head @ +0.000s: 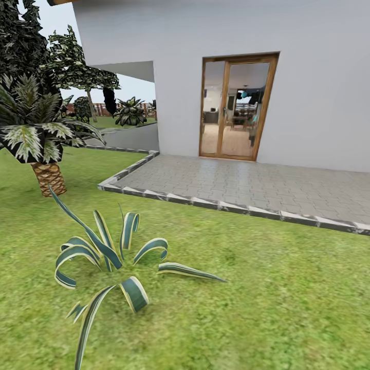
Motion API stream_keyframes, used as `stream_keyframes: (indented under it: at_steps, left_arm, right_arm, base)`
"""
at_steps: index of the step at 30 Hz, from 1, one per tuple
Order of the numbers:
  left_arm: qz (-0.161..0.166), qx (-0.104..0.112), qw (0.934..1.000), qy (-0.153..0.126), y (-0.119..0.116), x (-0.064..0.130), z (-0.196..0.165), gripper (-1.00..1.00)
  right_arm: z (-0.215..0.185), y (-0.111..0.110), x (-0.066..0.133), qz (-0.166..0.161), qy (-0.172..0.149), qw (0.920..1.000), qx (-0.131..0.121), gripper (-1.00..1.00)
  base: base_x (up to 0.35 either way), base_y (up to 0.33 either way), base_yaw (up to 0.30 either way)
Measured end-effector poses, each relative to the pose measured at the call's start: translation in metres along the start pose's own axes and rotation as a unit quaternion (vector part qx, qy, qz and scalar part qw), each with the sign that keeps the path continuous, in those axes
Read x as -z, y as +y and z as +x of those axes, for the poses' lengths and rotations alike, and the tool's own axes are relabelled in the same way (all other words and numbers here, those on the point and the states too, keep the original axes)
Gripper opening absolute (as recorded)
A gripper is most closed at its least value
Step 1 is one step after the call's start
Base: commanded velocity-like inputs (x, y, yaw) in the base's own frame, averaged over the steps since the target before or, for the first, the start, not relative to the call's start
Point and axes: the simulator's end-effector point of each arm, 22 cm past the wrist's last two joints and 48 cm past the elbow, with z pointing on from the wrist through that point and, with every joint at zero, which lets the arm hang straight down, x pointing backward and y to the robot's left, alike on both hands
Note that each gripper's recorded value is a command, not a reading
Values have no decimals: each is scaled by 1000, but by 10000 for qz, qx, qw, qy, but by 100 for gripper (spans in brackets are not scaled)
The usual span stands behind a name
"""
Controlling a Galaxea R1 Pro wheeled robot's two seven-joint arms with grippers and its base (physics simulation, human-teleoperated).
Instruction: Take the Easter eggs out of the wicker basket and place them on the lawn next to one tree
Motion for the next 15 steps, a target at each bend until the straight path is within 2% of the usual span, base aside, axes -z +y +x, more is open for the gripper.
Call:
stream_keyframes:
  at_steps: [4, 11, 15]
  left_arm:
    - [6, 0, 10000, 15, 0, 0, 1, 100]
    - [13, 1, 10000, 28, 0, 0, 2, 100]
    - [13, 2, 10000, 19, 0, 0, 1, 100]
  right_arm:
    - [0, 0, 0, 0, -1, 10000, 3, 100]
    - [0, 0, 0, 0, -1, 10000, 2, 100]
    - [0, 0, 0, 0, -1, 10000, 5, 100]
  base:
    - [0, 132, 0]
    - [0, 284, 0]
    - [0, 67, 0]
